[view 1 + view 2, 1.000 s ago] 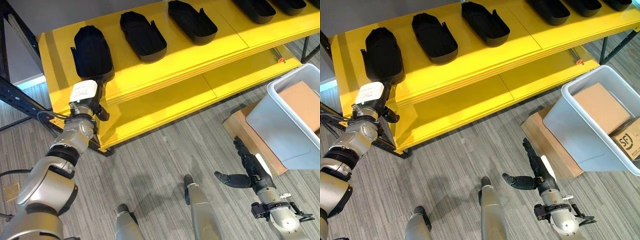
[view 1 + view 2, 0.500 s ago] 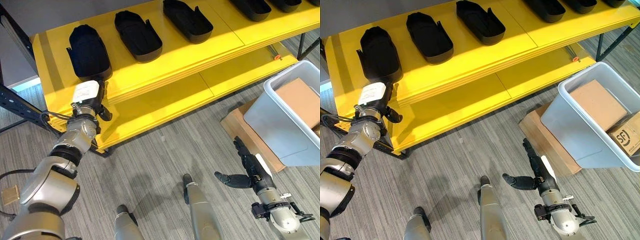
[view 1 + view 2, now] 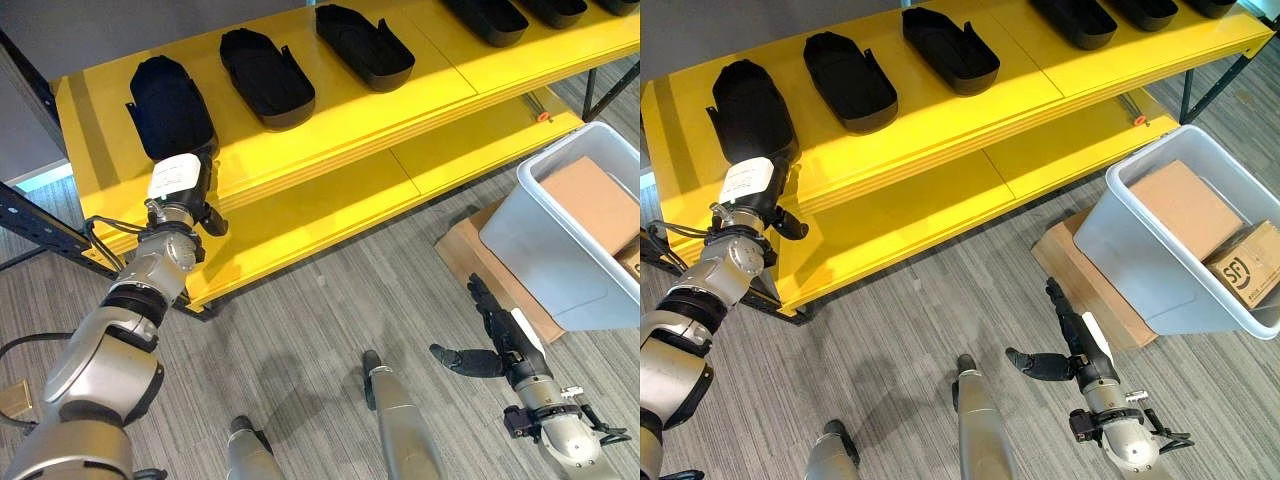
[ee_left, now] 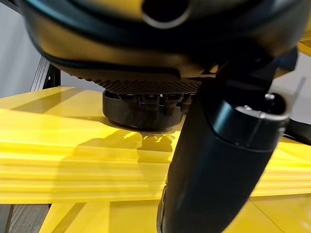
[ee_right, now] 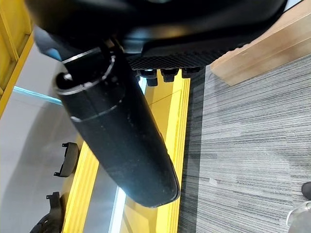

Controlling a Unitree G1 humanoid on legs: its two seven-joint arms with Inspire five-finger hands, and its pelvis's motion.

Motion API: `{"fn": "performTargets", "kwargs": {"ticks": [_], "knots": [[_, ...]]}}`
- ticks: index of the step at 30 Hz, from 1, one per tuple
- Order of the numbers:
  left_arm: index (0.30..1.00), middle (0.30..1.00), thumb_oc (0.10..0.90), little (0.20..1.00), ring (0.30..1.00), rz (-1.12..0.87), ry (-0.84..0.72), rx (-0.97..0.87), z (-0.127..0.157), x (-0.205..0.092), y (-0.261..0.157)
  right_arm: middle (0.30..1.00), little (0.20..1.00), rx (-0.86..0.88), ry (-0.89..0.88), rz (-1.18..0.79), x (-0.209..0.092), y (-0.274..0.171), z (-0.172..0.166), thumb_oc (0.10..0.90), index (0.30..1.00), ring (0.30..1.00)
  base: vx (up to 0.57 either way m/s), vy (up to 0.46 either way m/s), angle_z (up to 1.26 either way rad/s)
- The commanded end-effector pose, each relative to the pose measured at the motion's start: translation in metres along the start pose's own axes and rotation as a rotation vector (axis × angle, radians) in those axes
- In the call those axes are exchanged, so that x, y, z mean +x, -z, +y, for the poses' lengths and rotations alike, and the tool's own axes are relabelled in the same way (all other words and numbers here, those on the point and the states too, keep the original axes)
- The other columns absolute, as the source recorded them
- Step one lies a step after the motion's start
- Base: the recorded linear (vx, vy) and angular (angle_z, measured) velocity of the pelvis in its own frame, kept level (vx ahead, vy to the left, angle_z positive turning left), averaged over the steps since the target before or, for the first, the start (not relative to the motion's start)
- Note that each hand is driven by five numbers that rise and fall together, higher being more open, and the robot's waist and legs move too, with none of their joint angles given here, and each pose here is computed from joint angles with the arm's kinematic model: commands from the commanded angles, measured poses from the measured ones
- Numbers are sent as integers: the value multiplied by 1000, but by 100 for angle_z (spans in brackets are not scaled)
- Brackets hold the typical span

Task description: Move parts from the plastic box to the shelf.

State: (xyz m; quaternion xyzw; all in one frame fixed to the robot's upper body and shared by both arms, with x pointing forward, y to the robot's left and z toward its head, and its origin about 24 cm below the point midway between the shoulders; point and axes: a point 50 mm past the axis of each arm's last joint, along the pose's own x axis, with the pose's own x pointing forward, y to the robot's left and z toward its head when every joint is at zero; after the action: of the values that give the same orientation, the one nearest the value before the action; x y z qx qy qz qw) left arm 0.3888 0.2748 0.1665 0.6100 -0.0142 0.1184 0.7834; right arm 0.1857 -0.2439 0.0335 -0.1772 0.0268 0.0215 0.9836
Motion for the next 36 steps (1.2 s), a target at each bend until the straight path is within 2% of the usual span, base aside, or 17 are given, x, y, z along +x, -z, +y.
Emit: {"fn": "performTargets", "kwargs": {"ticks": [1,36], "knots": [[1000,1000,900,1000,1000,25,-247,-98,62,16,-4,1000,1000,11,46,-146,2,-23,-16,900,1000,1000,0,0,0],[1000,1000,900,1000,1000,35,-282,-88,75,18,-1,1000,1000,10,38,-137,0,-21,-17,900,1000,1000,0,0,0]]}}
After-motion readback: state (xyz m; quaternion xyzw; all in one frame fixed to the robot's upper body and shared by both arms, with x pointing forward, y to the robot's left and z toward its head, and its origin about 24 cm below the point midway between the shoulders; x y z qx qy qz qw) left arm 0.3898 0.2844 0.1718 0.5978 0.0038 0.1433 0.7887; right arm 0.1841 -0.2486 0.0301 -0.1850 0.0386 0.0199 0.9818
